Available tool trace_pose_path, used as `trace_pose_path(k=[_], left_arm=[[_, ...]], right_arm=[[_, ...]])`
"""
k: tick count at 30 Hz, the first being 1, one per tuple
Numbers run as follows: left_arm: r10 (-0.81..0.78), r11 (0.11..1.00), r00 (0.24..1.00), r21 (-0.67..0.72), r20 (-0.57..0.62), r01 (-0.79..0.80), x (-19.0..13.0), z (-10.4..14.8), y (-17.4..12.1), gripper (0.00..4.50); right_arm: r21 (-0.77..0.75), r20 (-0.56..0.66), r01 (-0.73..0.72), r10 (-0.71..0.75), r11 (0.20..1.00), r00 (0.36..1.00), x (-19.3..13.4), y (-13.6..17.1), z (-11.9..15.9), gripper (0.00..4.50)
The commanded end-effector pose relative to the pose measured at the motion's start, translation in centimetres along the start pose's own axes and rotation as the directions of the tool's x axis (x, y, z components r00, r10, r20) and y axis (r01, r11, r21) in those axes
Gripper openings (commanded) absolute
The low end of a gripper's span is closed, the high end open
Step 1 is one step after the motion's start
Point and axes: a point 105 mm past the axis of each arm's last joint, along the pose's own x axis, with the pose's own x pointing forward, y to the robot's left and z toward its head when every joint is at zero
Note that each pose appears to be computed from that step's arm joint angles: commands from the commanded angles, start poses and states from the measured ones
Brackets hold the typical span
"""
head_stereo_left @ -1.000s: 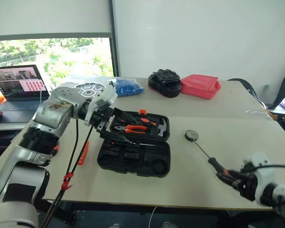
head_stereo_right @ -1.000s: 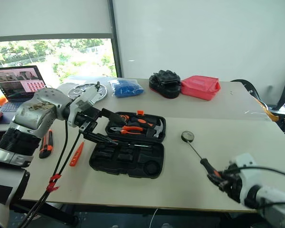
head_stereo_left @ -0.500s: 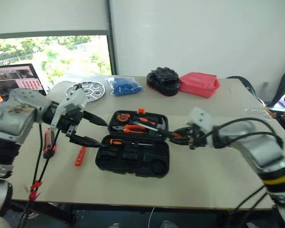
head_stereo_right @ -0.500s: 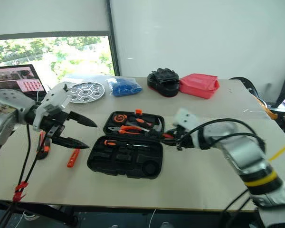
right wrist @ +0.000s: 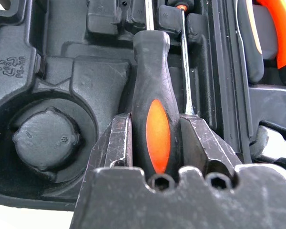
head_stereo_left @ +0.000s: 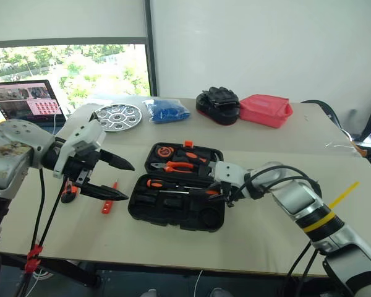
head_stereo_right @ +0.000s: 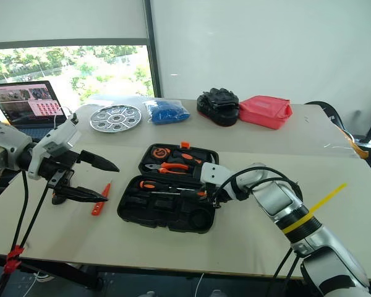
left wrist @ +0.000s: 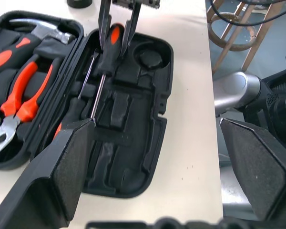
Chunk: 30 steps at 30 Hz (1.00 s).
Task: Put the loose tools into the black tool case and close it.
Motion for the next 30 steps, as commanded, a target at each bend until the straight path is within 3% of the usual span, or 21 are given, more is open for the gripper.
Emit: trace_pose_path(k=[1, 4, 5, 12, 13, 19, 22, 30], left_arm=[[0.020, 0.999, 1.000, 0.034, 0.019, -0.021, -0.5, 0.9, -0.1, 4.50], [0.020, 0.999, 1.000, 0.040, 0.020, -0.021, -0.4, 1.0, 0.0, 4.50], [0.020, 0.999, 1.000, 0.042, 0.021, -0.021, -0.3, 1.0, 0.1, 4.50], [0.016, 0.998, 1.000, 0.053, 0.027, -0.018, -0.1, 1.1, 0.5, 4.50], [0.016, 0.998, 0.999, 0.054, 0.028, -0.017, -0.1, 1.1, 0.5, 4.50], [0.014, 0.998, 0.999, 0.057, 0.033, -0.016, 0.1, 1.2, 0.9, 4.50], [0.011, 0.998, 0.999, 0.060, 0.034, -0.013, 0.3, 1.1, 1.0, 4.50], [0.007, 0.997, 0.999, 0.070, 0.037, -0.010, 0.4, 1.3, 1.1, 4.50]], right_arm=[[0.001, -0.007, 0.025, -0.025, 1.000, 1.000, -0.5, -0.4, -0.2, 1.06], [0.042, 0.024, 0.012, -0.013, 0.999, 1.000, -0.6, -0.2, 0.5, 1.06], [0.055, 0.029, 0.013, -0.015, 0.998, 0.999, -0.6, -0.2, 0.6, 2.06], [0.073, 0.041, 0.011, -0.014, 0.997, 0.999, -1.0, 0.0, 1.1, 4.22], [0.072, 0.052, 0.007, -0.011, 0.997, 0.999, -1.1, 0.1, 1.4, 4.38], [0.119, 0.154, -0.001, -0.018, 0.993, 0.988, -2.8, -0.1, 4.6, 4.38], [0.131, 0.153, 0.000, -0.020, 0.991, 0.988, -2.5, -0.1, 4.7, 3.68], [0.142, 0.101, 0.041, -0.056, 0.989, 0.993, -0.4, -0.8, 3.4, 0.88]])
